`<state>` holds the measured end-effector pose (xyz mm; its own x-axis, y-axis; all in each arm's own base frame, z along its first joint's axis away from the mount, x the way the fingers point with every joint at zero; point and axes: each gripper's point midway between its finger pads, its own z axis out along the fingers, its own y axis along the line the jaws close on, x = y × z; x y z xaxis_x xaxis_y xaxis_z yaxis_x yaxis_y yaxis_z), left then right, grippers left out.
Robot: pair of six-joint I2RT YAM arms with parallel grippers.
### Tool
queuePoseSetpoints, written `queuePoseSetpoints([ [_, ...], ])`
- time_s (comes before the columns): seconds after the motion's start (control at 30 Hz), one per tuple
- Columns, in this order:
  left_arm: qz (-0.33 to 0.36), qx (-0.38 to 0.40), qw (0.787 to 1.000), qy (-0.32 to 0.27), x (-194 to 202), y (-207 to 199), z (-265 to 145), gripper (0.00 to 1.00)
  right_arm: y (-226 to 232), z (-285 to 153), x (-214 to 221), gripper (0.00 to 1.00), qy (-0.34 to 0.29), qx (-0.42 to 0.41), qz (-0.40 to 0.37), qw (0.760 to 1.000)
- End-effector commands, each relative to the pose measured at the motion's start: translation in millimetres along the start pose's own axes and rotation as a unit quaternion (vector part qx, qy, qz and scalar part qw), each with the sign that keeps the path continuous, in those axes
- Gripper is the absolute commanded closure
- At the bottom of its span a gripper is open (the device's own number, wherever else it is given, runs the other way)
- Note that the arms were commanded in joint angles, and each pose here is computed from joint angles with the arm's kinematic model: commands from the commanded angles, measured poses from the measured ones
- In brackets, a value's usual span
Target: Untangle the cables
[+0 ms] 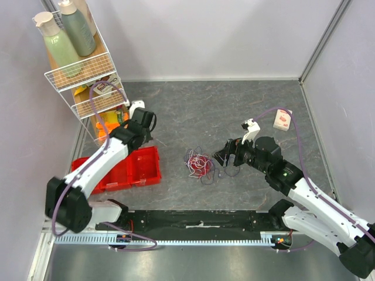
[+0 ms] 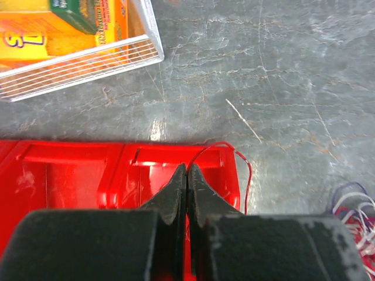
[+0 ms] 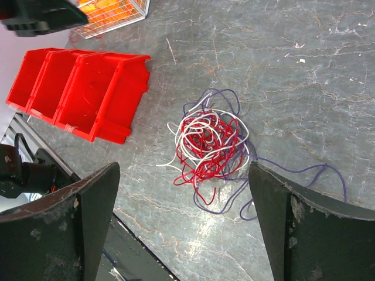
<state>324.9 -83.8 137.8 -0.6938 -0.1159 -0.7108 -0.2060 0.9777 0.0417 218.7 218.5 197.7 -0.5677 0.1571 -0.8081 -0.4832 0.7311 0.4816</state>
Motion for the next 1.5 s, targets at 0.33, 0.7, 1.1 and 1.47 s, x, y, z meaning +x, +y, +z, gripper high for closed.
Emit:
queuePoseSetpoints([
  [0.33, -0.047, 0.050, 0.990, 0.123, 113.3, 19.5, -30.4, 0.98, 7.5, 15.2, 4.3, 0.02, -0.003, -0.031, 0.016, 0.999],
  [0.7, -0.040, 0.020, 0.992, 0.118, 114.7, 21.0, -23.6, 0.58, 7.8, 11.2, 2.8, 0.02, -0.010, -0.030, 0.023, 0.999],
  [1.1, -0.028, 0.126, 0.990, 0.055, 65.9, 10.5, -82.5, 0.25, -1.6, 14.0, 8.9, 0.02, 0.002, -0.010, 0.011, 1.000],
  [1.47, 0.025, 0.282, 0.956, -0.078, 6.8, -18.6, -142.1, 0.14, -12.1, 31.2, 43.1, 0.02, 0.061, -0.009, 0.015, 0.998],
])
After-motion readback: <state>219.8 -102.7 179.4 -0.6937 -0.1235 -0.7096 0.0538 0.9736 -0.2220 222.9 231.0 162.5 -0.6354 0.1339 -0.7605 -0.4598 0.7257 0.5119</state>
